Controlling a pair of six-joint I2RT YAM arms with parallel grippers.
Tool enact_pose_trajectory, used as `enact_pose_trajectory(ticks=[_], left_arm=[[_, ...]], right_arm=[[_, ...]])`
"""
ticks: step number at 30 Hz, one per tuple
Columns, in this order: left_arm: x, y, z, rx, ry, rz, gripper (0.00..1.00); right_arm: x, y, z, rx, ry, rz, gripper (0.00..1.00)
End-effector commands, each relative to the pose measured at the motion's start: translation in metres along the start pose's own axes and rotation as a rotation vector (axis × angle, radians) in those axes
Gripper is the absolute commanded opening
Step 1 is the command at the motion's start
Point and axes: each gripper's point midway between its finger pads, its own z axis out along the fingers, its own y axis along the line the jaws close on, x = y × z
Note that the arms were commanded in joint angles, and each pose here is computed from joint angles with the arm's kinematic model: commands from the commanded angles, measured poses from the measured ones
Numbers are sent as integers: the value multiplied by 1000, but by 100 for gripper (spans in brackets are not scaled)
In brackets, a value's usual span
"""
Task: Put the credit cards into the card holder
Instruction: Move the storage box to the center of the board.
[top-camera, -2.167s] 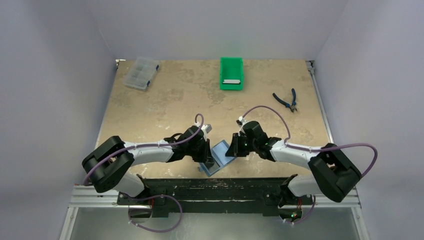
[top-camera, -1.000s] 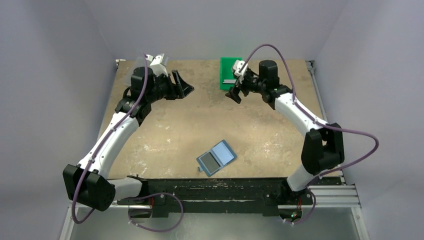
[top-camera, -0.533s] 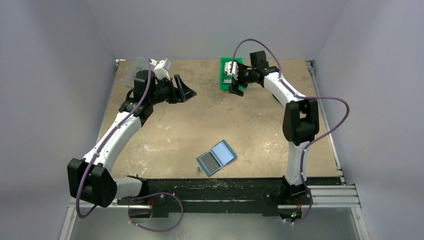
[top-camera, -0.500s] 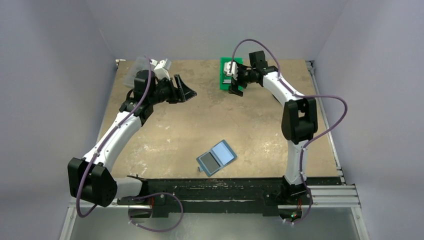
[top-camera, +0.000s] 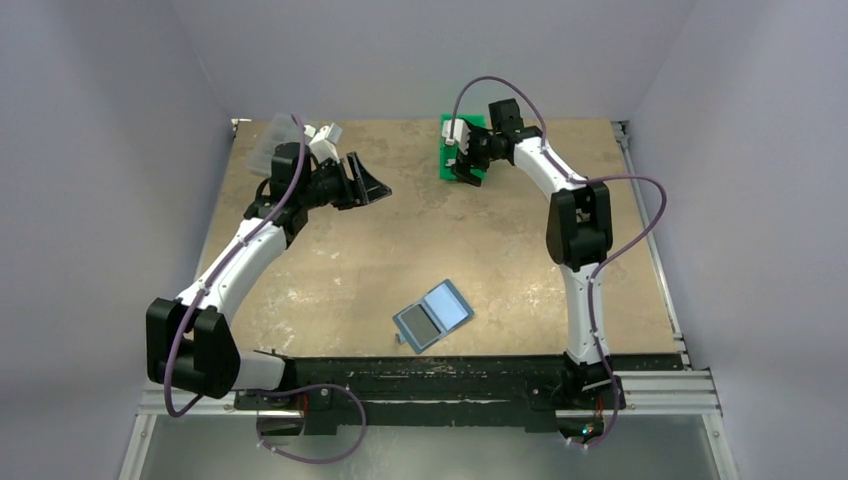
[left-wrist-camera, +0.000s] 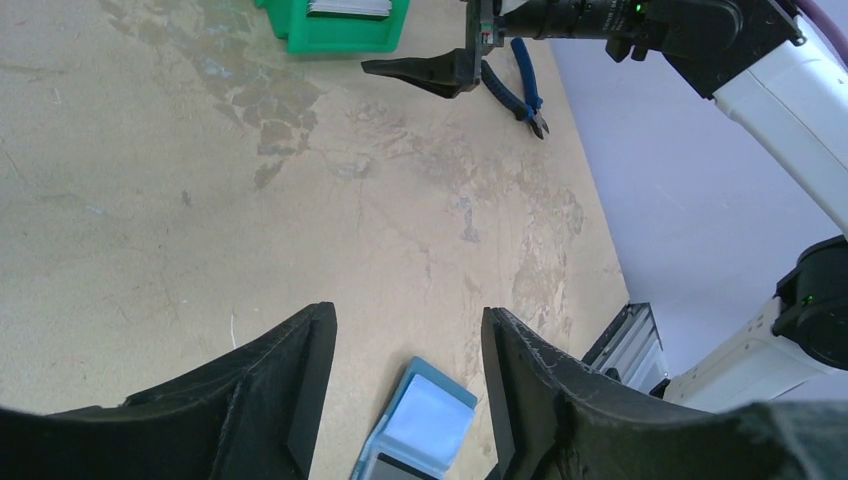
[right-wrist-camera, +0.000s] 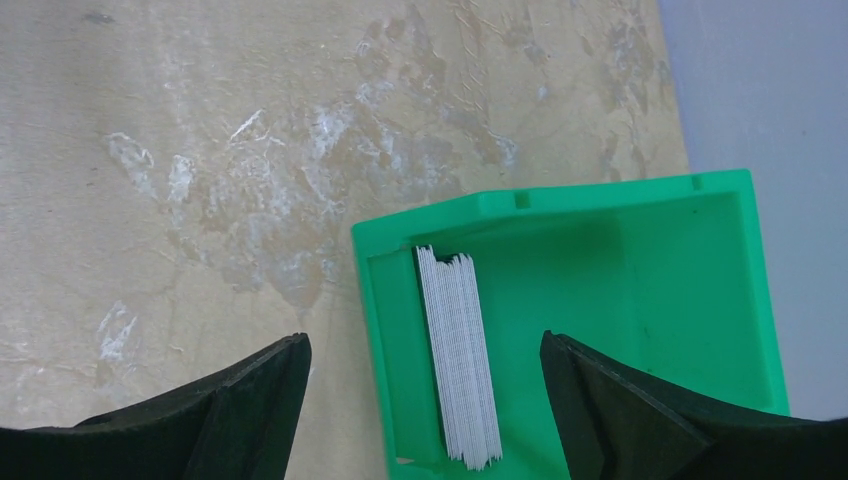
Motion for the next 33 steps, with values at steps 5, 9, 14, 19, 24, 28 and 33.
enact_pose_trajectory(ticks=[5,9,14,19,24,28,33], left_arm=[[-10,-8,1,51,-29,12,57],[-10,-7,1,52,-29,8,57],[-12,-7,0,52,-34,9,57],[-12,-7,0,55,-34,8,57],[-12,-8,-1,59,-35,10,57],[-12,-8,-1,61,-34,9,57],[-12,-10,-1,69,-34,7,57]], right_arm=[[-3,-24,-1,68,29,-16,93],[-1,-22,3,59,27,-19,91],[3,-15,11,32,32,-33,89],[0,-8,20,15,33,-50,87],[-1,-5,29,9,47,-64,86],[1,-1,35,3,62,-66,83],[4,4,37,-6,74,-65,82]])
